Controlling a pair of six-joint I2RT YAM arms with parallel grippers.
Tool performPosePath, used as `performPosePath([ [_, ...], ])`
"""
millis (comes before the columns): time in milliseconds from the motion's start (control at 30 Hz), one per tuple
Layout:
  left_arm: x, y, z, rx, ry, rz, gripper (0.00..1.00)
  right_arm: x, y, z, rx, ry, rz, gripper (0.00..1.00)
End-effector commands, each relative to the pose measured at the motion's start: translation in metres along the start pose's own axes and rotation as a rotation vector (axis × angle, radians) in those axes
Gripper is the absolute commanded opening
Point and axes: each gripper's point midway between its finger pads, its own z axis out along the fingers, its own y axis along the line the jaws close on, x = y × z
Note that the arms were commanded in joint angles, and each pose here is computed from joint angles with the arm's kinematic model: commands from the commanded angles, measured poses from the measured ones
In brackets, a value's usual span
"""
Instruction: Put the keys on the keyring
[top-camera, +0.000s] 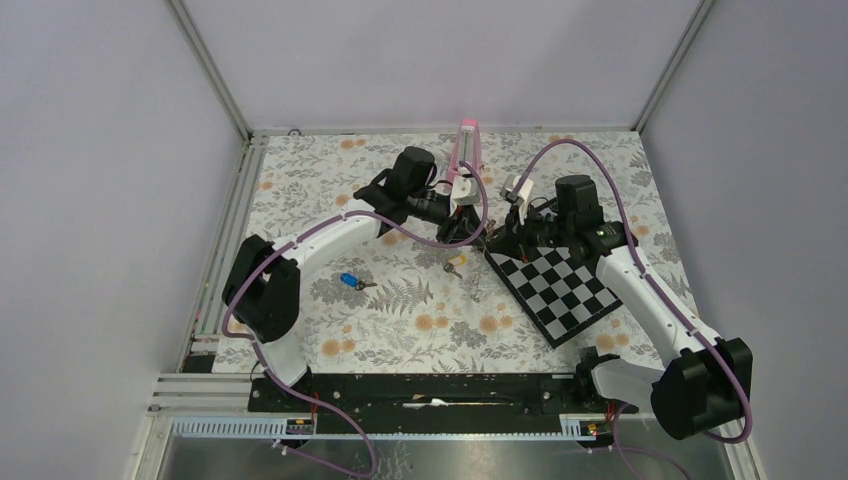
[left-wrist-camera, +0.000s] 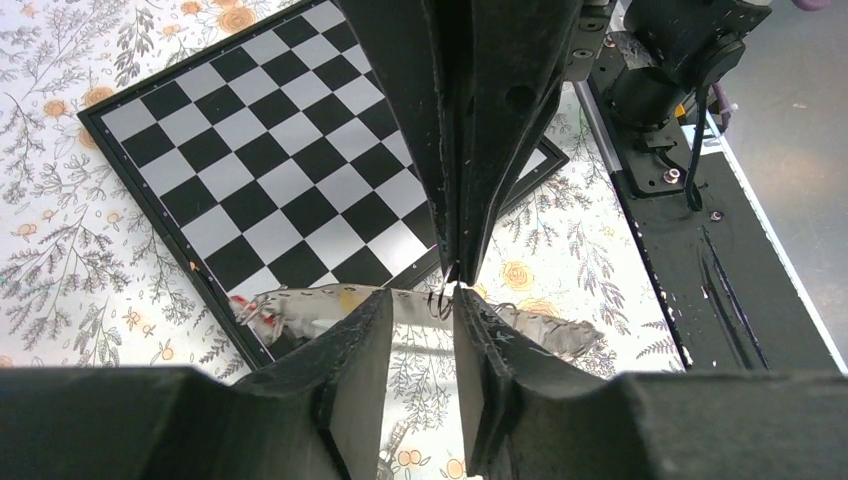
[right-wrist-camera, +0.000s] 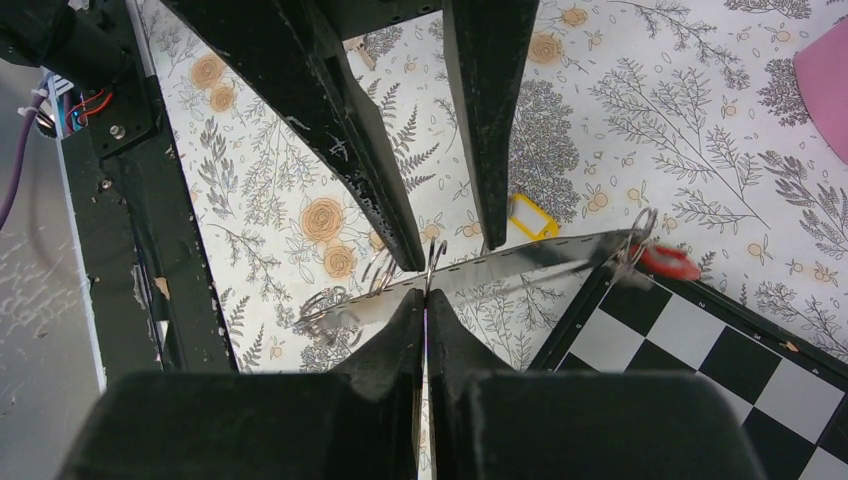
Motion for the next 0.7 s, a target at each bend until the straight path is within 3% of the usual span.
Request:
performPosePath([
  [0, -0.025, -0.002, 0.002, 0.045, -0.052, 0.081, 0.32, -0.013, 0.006, 0.001, -0.034, -0.042, -0.050, 0.00],
  [200, -0.020, -0.004, 0.007, 0.055, -0.045, 0.065, 0.13, -0.014, 0.005, 0.001, -0.030, -0.049, -0.049, 0.00],
  [267, -0.019, -0.004, 0.007, 0.058, -0.045, 0.062, 0.01, -0.014, 0.005, 0.001, -0.025, -0.050, -0.048, 0.00],
  [367, -0.018, -0.006, 0.007, 0.063, -0.046, 0.038, 0.00, -0.014, 0.002, 0.000, -0.001, -0.060, -0.051, 0.00],
  [400, -0.018, -0.006, 0.007, 0.056, -0.050, 0.018, 0.00, -0.014, 0.001, 0.000, 0.012, -0.064, -0.052, 0.02],
  [533, -0.031, -0.010, 0.000, 0.026, -0.150, -0.114, 0.00, -0.017, -0.006, -0.006, 0.078, -0.076, -0.060, 0.26],
  [667, -0.045, -0.016, -0.006, 0.002, -0.246, -0.212, 0.00, -0.026, -0.009, -0.017, 0.100, -0.114, -0.056, 0.36],
])
